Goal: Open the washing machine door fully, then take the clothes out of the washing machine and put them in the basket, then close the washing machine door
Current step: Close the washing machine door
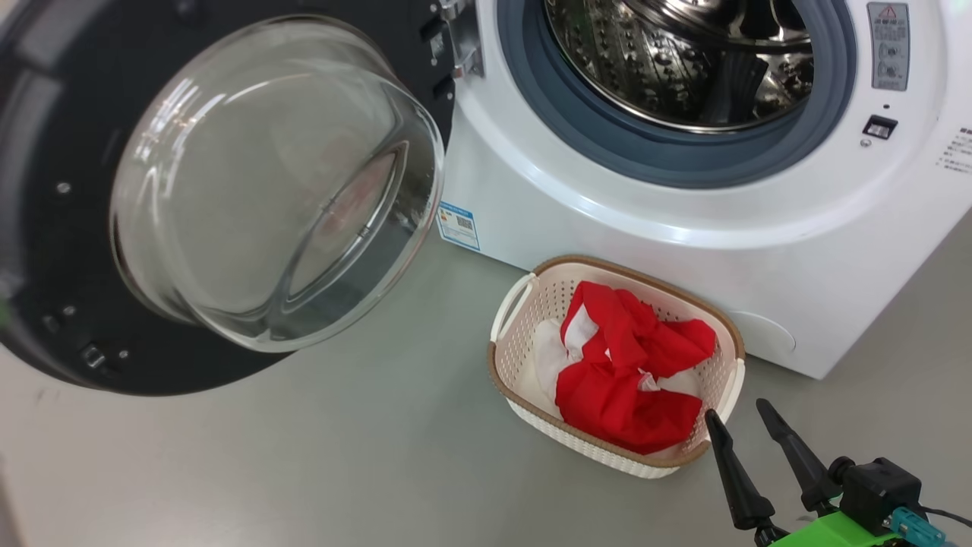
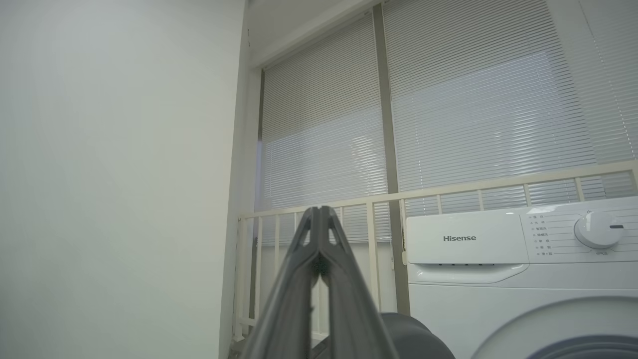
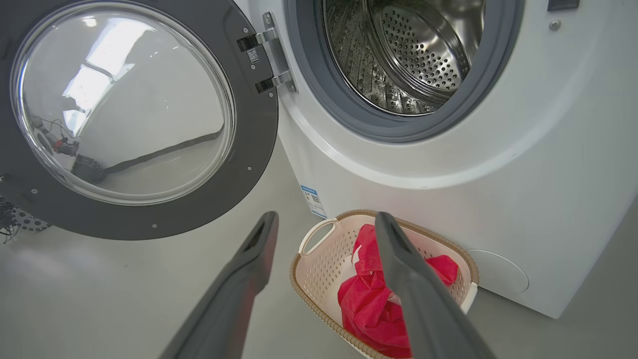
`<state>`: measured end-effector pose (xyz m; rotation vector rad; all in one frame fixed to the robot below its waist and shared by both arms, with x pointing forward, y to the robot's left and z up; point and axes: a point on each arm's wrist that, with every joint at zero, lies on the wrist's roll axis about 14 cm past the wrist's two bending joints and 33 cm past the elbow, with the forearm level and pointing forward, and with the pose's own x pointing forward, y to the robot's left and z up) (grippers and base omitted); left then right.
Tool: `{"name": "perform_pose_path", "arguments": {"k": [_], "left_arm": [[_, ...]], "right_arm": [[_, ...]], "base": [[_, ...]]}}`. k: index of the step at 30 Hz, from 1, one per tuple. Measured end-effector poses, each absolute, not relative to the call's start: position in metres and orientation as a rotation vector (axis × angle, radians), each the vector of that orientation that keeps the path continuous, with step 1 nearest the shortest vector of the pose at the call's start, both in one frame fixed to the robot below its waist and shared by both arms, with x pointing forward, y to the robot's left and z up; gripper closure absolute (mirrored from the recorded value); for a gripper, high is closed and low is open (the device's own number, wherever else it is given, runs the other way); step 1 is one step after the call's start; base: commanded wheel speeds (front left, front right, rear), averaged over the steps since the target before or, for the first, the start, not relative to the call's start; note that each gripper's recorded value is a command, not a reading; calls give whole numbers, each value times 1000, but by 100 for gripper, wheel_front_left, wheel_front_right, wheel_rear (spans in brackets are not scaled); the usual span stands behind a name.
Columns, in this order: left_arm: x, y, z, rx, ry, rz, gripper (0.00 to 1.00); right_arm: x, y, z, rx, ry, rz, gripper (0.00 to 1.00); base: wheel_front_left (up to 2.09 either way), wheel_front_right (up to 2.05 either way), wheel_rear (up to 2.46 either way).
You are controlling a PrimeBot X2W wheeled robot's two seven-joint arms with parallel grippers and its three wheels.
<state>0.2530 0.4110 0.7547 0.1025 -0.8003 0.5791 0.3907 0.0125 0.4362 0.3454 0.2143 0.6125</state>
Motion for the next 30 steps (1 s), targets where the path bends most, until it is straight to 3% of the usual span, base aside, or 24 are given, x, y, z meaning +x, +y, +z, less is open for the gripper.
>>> {"name": "perform_pose_path", "arguments": {"k": [7,14,19,22,30], "left_arm": [[261,479,770,-41,-834,678,100],[276,539,712,-321,-681,796,100],[287,557,660,-551,-457,819,100],[299,550,629,-590,-270,789,100],[309,525,583,-756,-3,685,100]], "right_arm": [[398,4,430,355,222,583,0],[404,-5,430,359,209,556,0],[405,-9,433,351,197,548,0],[405,-9,435,347,192,548,0],[403,-9,441,337,175,553,0]], "base": [[0,0,0],[0,0,0],[0,0,0],[0,0,0],[0,0,0]]}}
